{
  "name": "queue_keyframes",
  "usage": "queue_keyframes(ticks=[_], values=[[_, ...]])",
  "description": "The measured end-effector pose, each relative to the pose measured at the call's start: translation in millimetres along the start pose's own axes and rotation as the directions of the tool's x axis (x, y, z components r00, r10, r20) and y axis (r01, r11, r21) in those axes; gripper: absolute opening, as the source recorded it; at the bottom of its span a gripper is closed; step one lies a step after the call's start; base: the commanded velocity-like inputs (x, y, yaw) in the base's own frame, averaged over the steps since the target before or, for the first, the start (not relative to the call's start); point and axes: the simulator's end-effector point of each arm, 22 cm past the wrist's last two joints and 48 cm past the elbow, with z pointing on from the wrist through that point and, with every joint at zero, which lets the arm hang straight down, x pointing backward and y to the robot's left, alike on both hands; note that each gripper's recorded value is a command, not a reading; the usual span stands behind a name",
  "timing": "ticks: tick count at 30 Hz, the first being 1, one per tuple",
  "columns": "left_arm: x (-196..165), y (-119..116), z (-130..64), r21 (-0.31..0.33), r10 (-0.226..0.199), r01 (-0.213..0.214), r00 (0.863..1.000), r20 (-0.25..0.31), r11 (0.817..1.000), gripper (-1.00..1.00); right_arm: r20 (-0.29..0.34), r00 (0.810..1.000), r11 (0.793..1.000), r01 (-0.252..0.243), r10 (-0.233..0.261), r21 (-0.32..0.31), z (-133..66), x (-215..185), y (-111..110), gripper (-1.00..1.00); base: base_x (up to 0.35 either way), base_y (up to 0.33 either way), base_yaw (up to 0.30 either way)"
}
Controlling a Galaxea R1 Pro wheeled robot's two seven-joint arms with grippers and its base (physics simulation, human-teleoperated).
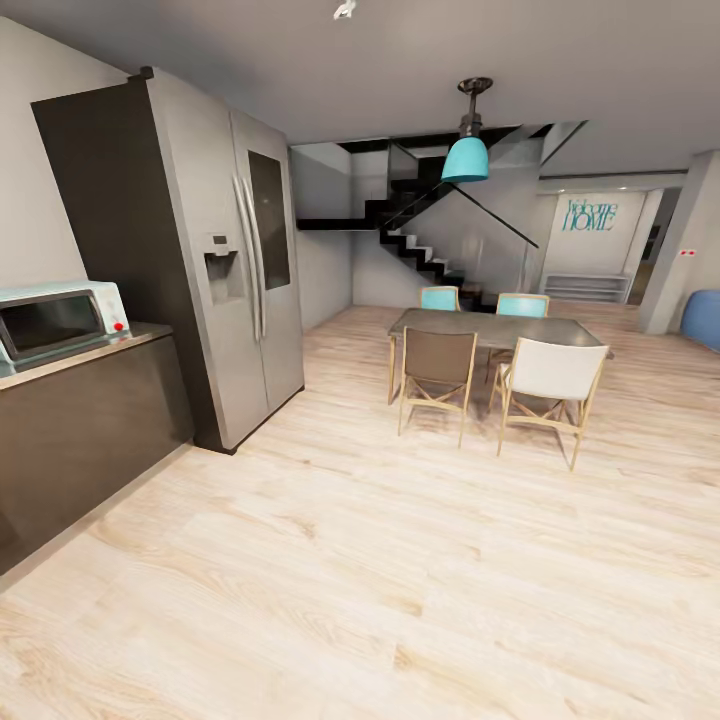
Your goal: Pick up the poster from the kitchen countertop and hang it on one of the wall nails in the kitchen.
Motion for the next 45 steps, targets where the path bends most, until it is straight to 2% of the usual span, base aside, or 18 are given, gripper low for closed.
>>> queue_keyframes(ticks=[6, 12, 17, 18, 19, 20, 21, 25, 31, 41, 45], values=[[0, 0, 0.0, 0.0, 0.0, 0.0, 1.0, 0.0, 1.0, 1.0, 0.0, 1.0, 1.0, 0.0, 0.0, 0.0, 0.0, 0, 0, 1.0, 0.0, 0.0, 0.0], [7, -20, -0.5, 0.025, -0.004, 0.004, 1.0, 0.006, 1.0, 1.0, 0.099, 0.995, 1.0, 0.0, -0.003, 0.03, -2.5, -51, -20, 1.0, 0.0, 0.0, 0.0], [-4, -23, -0.8, 0.029, -0.003, 0.002, 1.0, 0.031, 1.0, 1.0, 0.183, 0.983, 0.999, -0.003, -0.004, 0.037, -7.5, -93, -25, 1.0, 0.0, 0.0, 0.0], [-35, -23, -2.9, 0.029, -0.005, 0.002, 0.995, 0.097, 1.0, 1.0, 0.319, 0.948, 0.999, -0.005, -0.007, 0.038, -21.4, -158, -26, 1.0, 0.0, 0.0, 0.0], [-101, -23, -13.9, 0.029, -0.009, 0.002, 0.972, 0.235, 1.0, 1.0, 0.52, 0.854, 0.999, -0.005, -0.016, 0.039, -63.1, -265, -26, 1.0, 0.0, 0.0, 0.0], [-188, -21, -43.8, 0.028, -0.014, 0.003, 0.909, 0.416, 1.0, 1.0, 0.61, 0.792, 0.999, -0.006, -0.021, 0.042, -91.4, -314, -27, 1.0, 0.0, 0.0, 0.0], [-259, -19, -83.3, 0.027, -0.018, 0.003, 0.826, 0.563, 1.0, 1.0, 0.61, 0.792, 0.999, -0.007, -0.021, 0.042, -90.9, -310, -28, 1.0, 0.0, 0.0, 0.0], [-276, -17, -96.4, 0.027, -0.022, 0.007, 0.799, 0.601, 1.0, 1.0, 0.65, 0.759, 0.999, -0.007, -0.024, 0.045, -105.7, -330, -29, 1.0, 0.0, 0.0, 0.0], [-279, -9, -98.9, 0.015, -0.02, 0.013, 0.793, 0.608, 1.0, 1.0, 0.664, 0.747, 0.999, -0.002, -0.031, 0.048, -111.1, -337, -29, 1.0, 0.0, 0.0, 0.0], [-280, 2, -98.9, 0.001, -0.011, 0.013, 0.794, 0.608, 1.0, 1.0, 0.663, 0.748, 0.999, 0.006, -0.039, 0.052, -110.8, -337, -28, 1.0, 0.0, 0.0, 0.0], [-277, 2, -96.9, 0.001, -0.012, 0.014, 0.798, 0.603, 1.0, 1.0, 0.662, 0.748, 0.999, 0.007, -0.04, 0.052, -110.4, -336, -28, 1.0, 0.0, 0.0, 0.069]])
